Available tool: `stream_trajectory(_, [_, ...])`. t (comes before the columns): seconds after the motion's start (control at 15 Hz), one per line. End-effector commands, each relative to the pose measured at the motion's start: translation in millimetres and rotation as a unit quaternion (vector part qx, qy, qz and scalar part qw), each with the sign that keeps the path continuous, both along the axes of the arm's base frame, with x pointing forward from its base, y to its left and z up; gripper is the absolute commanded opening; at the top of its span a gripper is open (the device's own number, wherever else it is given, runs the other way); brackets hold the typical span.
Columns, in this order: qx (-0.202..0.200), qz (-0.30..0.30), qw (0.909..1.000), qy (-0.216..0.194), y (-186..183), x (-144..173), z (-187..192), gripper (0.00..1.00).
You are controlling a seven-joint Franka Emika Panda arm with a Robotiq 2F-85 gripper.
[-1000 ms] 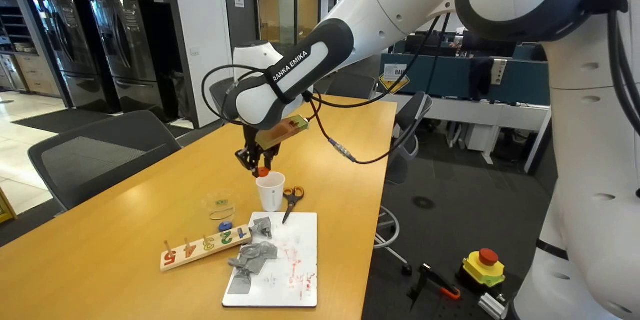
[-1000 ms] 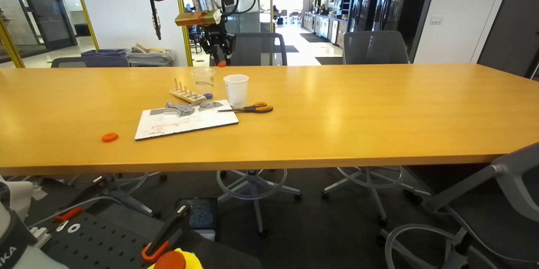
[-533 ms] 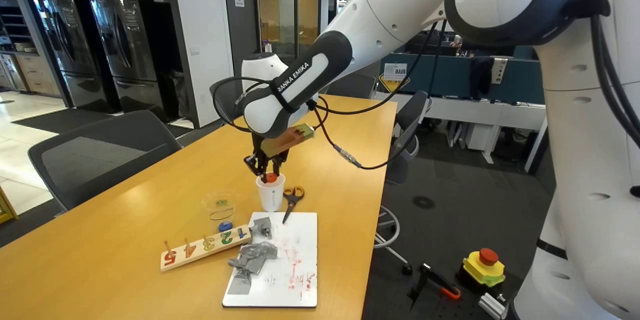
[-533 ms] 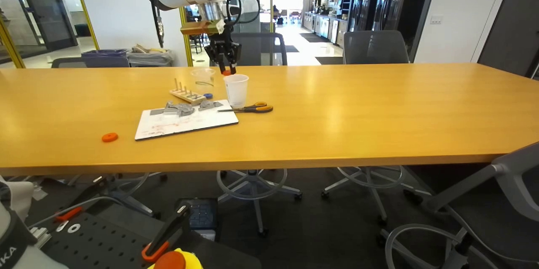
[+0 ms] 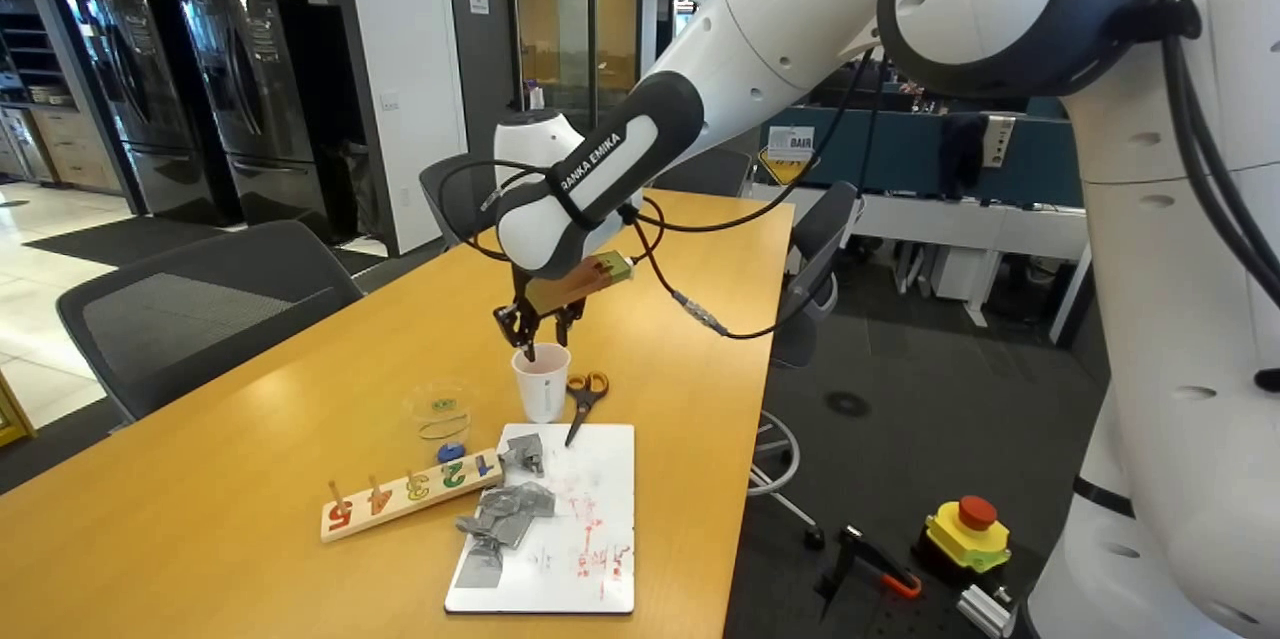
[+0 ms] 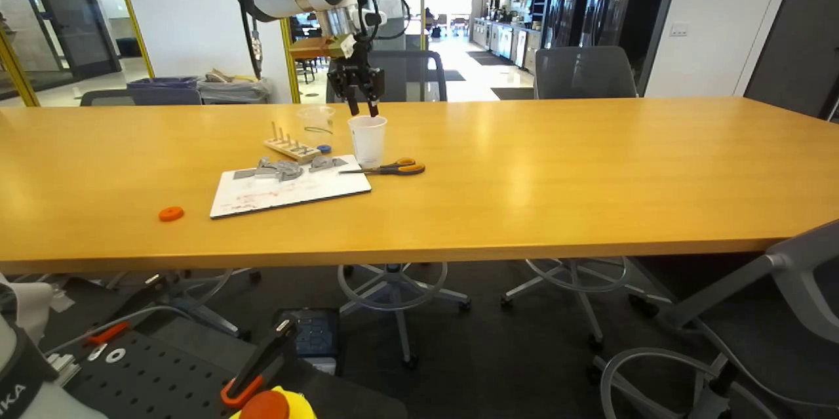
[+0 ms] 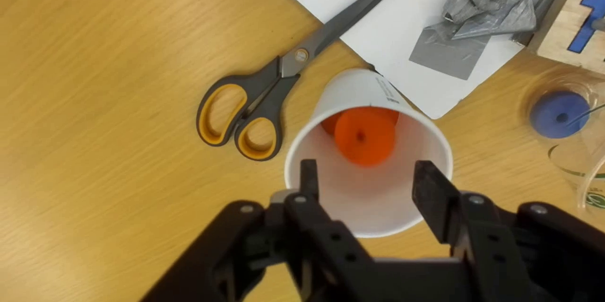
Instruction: Put the orange rings inside the white cup, place the blue ring in the clear cup
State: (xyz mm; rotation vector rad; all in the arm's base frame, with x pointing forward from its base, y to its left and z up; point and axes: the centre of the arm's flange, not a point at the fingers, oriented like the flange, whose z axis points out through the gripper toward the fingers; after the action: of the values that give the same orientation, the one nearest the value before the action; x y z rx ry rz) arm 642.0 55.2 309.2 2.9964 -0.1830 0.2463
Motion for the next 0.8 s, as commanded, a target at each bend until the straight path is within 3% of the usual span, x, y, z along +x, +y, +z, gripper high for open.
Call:
stream_trajectory(0.0, [-0.006, 0.003, 0.9999, -0.014, 3.3, -4.4, 9.5, 0.88])
stream_trajectory(0.07, [-0.004, 0.011, 0.9998, -0.013, 5.5, -8.7, 12.9, 0.97])
stream_trajectory(0.13, [-0.003, 0.017, 0.9998, -0.013, 8.5, -13.4, 16.4, 1.0])
stream_trajectory(0.47, [0.007, 0.086, 0.9962, 0.012, 37.5, -78.6, 42.8, 1.0])
stream_trajectory(0.73, [0.024, 0.164, 0.9849, 0.051, 68.4, -151.3, 42.5, 1.0])
